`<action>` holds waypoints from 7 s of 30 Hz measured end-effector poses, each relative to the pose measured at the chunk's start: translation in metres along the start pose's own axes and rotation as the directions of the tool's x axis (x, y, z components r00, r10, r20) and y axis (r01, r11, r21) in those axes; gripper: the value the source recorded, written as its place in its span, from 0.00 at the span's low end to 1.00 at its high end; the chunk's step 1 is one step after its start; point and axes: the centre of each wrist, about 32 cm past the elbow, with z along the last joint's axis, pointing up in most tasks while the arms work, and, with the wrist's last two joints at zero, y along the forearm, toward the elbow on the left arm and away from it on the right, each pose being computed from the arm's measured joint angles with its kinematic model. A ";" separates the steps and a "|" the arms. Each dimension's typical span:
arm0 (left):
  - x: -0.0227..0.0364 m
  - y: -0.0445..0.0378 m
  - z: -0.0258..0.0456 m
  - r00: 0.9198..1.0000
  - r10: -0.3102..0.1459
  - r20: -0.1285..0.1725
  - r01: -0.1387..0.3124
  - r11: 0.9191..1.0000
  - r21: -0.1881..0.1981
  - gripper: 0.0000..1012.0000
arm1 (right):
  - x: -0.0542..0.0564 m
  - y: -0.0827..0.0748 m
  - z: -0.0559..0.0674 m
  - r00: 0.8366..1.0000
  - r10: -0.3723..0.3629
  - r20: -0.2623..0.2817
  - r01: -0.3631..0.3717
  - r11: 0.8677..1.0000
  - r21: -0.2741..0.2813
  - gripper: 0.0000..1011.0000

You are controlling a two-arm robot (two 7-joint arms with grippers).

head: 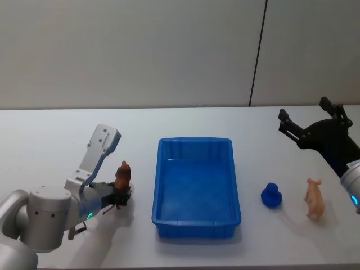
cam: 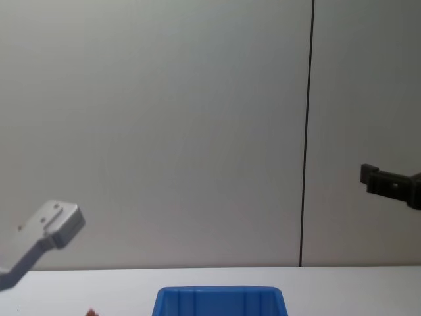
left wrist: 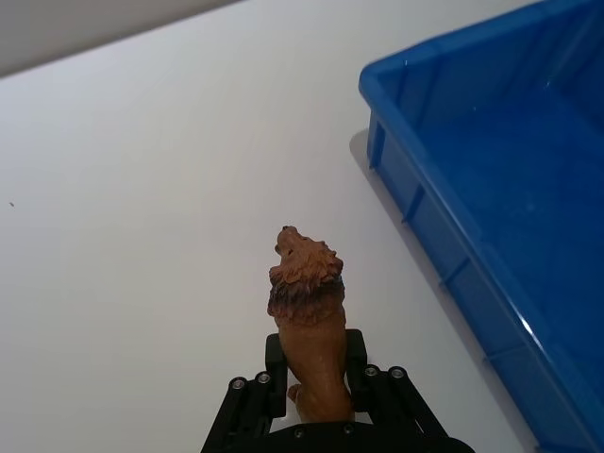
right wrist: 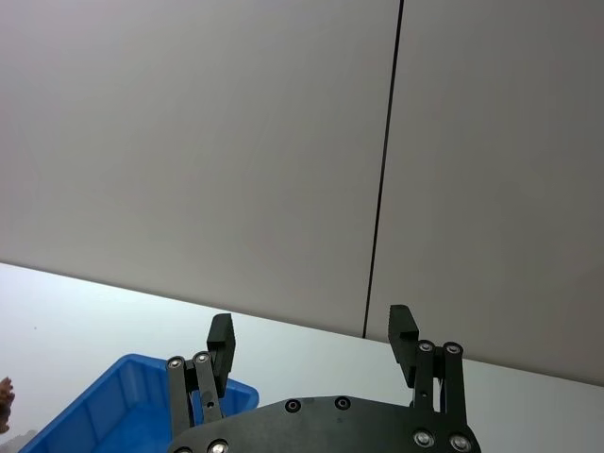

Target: Pick up the two dolls from the table and place them into the box.

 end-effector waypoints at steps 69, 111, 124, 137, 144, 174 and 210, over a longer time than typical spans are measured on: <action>-0.0011 0.0058 0.0732 0.848 -0.456 0.272 0.529 0.684 -0.502 0.99 | 0.000 0.000 0.000 1.000 0.000 0.000 0.000 1.000 0.000 0.99; 0.0034 0.0336 0.0400 0.947 0.202 0.251 0.007 0.767 -0.642 0.99 | 0.005 -0.013 -0.012 0.979 -0.199 -0.052 0.187 0.967 -0.174 0.99; 0.0039 0.0352 0.0376 0.935 0.255 0.245 -0.034 0.755 -0.655 0.99 | 0.001 -0.023 -0.029 0.948 -0.311 -0.070 0.276 0.910 -0.309 0.99; 0.0041 0.0357 0.0365 0.931 0.273 0.243 -0.048 0.750 -0.660 0.99 | -0.005 -0.026 -0.051 0.932 -0.354 -0.072 0.296 0.863 -0.409 0.99; 0.0041 0.0359 0.0364 0.930 0.278 0.242 -0.051 0.748 -0.661 0.99 | -0.008 -0.024 -0.068 0.928 -0.365 -0.073 0.293 0.838 -0.460 0.99; 0.0041 0.0360 0.0360 0.928 0.283 0.242 -0.055 0.747 -0.662 0.99 | -0.012 -0.008 -0.107 0.932 -0.350 -0.096 0.249 0.808 -0.533 0.64; 0.0041 0.0360 0.0360 0.928 0.283 0.242 -0.055 0.748 -0.662 0.99 | -0.028 0.016 -0.070 0.973 -0.151 -0.172 0.092 0.946 -0.310 0.37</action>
